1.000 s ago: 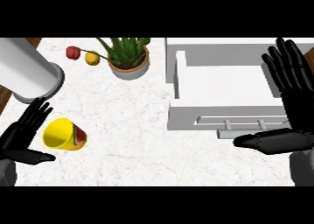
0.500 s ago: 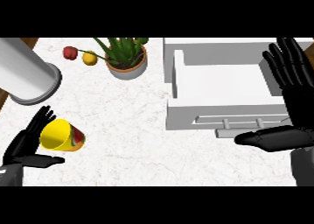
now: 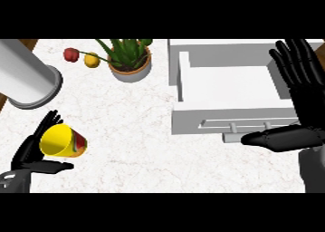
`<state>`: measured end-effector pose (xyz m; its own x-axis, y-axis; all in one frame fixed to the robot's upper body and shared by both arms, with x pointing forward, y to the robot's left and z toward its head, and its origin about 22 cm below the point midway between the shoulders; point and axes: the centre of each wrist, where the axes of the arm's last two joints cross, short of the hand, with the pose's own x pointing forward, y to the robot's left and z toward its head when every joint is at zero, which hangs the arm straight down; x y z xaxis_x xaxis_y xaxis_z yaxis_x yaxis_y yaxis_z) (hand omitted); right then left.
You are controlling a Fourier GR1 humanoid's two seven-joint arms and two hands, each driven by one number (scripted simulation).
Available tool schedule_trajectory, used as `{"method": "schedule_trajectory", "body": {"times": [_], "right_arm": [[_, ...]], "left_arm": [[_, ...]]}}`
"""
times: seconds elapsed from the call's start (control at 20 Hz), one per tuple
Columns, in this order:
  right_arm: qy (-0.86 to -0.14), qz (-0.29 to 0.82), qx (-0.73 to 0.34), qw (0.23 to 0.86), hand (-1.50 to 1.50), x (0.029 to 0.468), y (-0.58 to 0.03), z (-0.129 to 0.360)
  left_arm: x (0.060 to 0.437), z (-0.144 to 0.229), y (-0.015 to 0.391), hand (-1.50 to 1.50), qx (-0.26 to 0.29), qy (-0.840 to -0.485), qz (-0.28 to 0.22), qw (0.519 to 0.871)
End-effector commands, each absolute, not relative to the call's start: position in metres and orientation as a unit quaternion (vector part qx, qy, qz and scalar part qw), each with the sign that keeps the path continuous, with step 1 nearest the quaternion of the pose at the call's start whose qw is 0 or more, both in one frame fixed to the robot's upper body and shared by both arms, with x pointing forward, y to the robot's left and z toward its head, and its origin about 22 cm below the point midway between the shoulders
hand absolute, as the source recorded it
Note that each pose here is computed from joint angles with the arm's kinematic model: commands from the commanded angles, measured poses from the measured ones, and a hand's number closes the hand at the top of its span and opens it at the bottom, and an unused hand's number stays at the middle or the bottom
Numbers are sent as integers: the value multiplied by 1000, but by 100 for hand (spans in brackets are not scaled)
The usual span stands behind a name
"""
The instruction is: Pick up the cup, place it into the drawer and close the drawer
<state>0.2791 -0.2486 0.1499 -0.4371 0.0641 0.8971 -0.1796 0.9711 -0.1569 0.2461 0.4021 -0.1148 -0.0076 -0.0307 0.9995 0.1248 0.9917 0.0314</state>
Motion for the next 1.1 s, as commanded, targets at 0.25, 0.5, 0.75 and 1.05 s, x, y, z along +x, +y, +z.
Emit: {"method": "schedule_trajectory", "body": {"times": [0.25,0.5,0.75,1.05], "right_arm": [[-836,115,36,535,-150,277,-255,158],[-838,121,34,531,-150,275,-259,153],[-841,119,43,526,-150,280,-256,153],[-834,120,21,537,-150,269,-262,147]], "left_arm": [[242,-123,396,-150,-102,-741,-45,662],[257,-130,362,-150,-125,-742,-37,657],[274,-121,354,150,-209,-736,-30,643],[272,-121,350,150,-59,-820,-53,566]]}}
